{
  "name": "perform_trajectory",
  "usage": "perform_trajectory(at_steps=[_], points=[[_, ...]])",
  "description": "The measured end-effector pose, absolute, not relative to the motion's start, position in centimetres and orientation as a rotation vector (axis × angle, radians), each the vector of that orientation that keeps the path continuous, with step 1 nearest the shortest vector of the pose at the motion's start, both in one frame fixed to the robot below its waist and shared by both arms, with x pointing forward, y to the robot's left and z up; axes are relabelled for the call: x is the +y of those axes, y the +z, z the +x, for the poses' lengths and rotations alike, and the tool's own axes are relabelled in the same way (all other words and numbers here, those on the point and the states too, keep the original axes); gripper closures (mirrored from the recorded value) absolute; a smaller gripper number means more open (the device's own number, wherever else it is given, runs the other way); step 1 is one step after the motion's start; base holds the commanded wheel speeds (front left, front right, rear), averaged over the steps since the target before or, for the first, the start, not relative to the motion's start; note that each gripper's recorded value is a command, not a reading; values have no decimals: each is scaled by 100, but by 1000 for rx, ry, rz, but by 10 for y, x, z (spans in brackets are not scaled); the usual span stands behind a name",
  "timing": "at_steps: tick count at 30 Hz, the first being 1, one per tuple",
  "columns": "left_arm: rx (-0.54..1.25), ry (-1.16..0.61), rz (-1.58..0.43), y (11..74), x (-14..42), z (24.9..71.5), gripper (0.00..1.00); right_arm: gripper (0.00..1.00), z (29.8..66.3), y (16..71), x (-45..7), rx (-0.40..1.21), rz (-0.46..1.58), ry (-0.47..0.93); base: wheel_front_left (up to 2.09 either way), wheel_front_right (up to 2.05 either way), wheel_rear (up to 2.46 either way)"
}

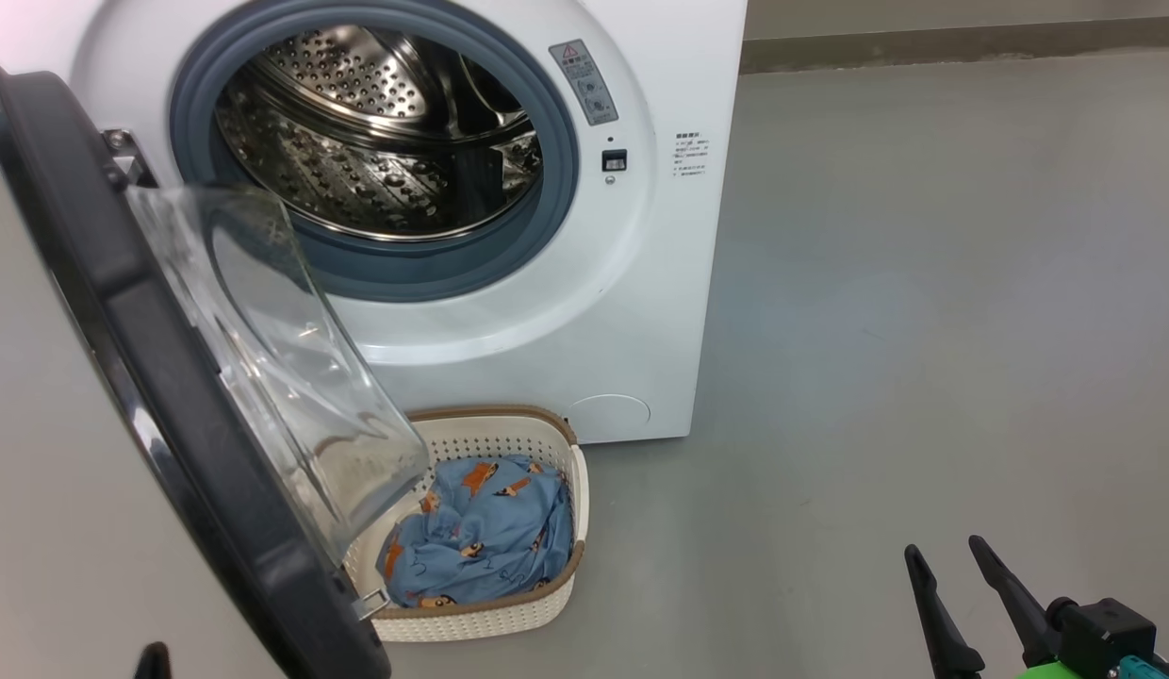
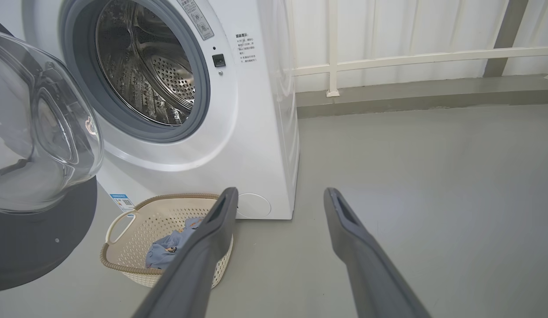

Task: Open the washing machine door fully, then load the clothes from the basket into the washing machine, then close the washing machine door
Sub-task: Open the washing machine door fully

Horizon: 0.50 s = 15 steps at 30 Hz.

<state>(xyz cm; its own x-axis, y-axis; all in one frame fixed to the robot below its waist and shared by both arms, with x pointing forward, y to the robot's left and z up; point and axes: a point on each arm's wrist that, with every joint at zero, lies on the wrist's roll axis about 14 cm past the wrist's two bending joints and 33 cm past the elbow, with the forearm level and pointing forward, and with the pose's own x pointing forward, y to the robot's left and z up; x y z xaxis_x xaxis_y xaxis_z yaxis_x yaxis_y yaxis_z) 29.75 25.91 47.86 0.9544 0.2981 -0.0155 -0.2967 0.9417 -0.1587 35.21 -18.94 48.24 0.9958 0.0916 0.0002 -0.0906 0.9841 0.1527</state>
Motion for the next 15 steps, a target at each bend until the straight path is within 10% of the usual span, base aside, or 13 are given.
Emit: perform_trajectory(at_steps=[15], points=[[-491, 481, -141, 626, 309, 288, 100, 0, 358, 483, -183, 6, 157, 108, 0, 0, 0]])
